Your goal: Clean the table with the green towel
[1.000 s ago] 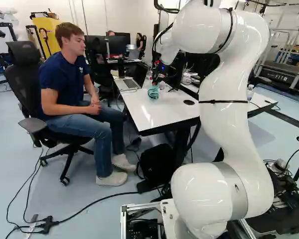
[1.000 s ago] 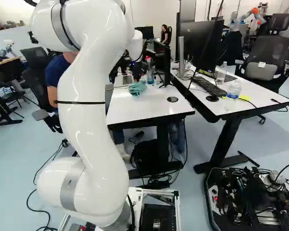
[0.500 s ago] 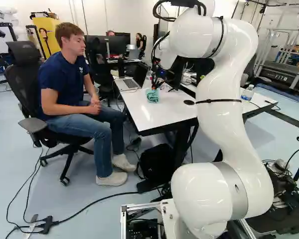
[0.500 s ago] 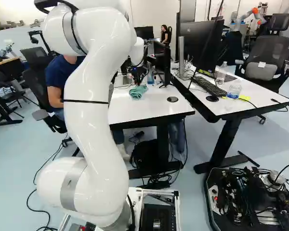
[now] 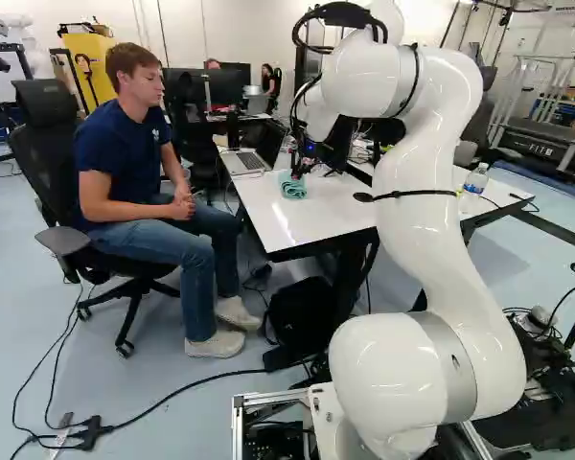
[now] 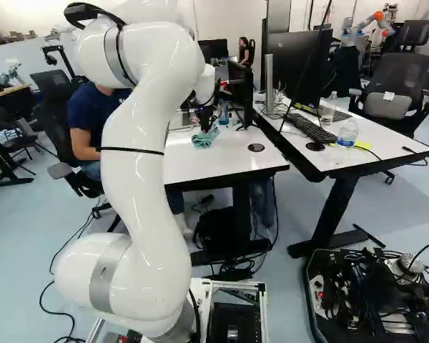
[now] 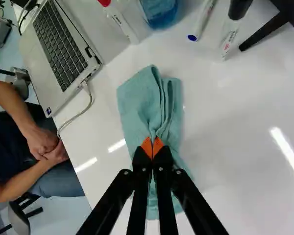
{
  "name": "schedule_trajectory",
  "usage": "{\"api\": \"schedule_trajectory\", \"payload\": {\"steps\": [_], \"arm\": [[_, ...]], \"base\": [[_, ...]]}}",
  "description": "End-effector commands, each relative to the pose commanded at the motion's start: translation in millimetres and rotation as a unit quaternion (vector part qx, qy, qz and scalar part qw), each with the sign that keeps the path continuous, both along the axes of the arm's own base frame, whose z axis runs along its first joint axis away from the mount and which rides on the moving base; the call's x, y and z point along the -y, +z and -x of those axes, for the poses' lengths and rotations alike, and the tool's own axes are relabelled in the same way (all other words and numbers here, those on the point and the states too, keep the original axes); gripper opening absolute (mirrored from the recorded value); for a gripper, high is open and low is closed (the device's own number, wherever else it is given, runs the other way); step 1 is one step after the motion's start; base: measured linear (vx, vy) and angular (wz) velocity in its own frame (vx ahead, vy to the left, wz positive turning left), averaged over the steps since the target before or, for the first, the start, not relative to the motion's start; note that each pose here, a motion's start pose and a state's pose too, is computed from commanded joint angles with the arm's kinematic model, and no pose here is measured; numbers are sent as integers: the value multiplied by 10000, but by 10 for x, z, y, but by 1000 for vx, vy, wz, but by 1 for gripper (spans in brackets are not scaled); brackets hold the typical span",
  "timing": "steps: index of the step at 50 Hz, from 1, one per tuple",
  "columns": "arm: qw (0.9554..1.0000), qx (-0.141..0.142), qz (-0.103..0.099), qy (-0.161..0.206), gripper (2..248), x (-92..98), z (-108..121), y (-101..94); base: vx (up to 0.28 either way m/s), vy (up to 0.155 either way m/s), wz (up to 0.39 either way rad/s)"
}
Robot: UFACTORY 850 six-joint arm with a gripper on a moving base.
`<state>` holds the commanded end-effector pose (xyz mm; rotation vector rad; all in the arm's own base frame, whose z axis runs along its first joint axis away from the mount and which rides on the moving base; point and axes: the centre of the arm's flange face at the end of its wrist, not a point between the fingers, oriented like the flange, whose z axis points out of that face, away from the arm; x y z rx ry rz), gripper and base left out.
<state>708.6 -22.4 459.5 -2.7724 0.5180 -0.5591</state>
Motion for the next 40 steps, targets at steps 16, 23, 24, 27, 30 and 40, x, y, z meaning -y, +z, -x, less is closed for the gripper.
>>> {"api": "schedule_trajectory", "payload": {"steps": [16,23,24,27,30,40], "arm": [[10000,12,4,-4,21,1,-20,-14],[10000,48,6,-1,21,1,-85,-19],[10000,56,6,0,21,1,-99,-21],[10000,81,8,2,21,0,-143,-25],[9999,109,9,4,21,0,-190,-29],[9998,208,15,10,21,-1,-352,-46]], "base": [[0,0,0],[0,0,0],[0,0,0],[0,0,0],[0,0,0],[0,0,0]]}}
